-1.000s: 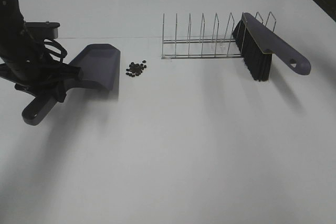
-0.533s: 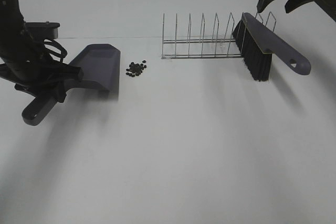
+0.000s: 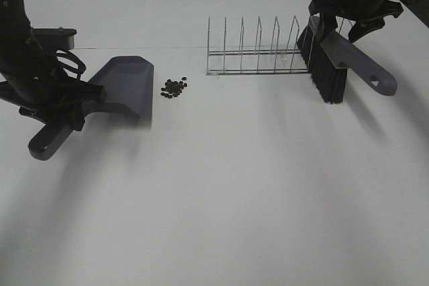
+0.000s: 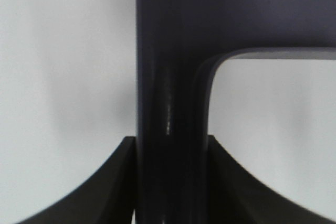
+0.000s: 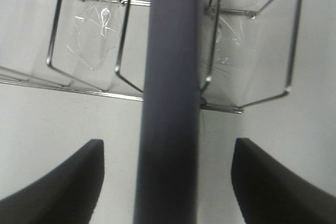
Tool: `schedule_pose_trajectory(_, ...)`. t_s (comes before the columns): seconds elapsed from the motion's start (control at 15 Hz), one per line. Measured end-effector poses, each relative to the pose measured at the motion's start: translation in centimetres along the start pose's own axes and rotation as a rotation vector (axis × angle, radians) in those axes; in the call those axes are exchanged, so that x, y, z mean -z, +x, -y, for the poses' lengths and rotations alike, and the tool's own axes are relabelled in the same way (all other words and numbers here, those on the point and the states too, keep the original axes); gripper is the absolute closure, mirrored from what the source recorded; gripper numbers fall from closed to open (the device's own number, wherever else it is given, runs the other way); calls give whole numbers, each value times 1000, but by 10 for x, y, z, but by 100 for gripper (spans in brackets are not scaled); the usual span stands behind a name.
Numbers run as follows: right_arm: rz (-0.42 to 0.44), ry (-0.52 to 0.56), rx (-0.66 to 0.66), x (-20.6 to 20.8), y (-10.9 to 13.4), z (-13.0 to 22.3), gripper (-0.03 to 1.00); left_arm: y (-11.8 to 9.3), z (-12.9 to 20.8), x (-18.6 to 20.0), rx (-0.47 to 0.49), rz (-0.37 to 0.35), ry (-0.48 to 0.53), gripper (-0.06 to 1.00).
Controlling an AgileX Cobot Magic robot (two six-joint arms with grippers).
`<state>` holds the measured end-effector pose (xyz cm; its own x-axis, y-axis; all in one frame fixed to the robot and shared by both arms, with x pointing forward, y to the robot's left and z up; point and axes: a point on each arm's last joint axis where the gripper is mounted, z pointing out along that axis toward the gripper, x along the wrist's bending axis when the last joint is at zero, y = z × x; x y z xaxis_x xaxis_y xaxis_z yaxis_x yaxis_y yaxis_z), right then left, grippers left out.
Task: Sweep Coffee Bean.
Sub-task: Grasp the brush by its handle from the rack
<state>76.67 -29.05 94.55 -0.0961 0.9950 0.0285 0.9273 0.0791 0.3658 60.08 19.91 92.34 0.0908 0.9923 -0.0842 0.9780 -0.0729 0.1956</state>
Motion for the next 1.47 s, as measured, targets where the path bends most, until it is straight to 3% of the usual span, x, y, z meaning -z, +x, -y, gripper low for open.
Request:
schedule_pose_trajectory(0.4,43,23,53,-18,5,4,60,0,0,0,4,3,0,62)
schedule_pose_trajectory(0.47,44,23,54,-18,5,4,69,0,0,0,4,3,0,62)
schedule_pose_trajectory(0.73,50,40,30,-1,4,-4,69,0,0,0,4,3,0,62)
schedule_pose_trajectory(1.2,54,-145,-13,88,8,-34,69,0,0,0,4,3,1,62)
schedule_pose_trajectory(1.33,33,-193,-8,121,16,-35,69,0,0,0,4,3,1,62)
schedule_pose_trajectory(1.47,13,-172,15,139,32,-25,69,0,0,0,4,4,3,62)
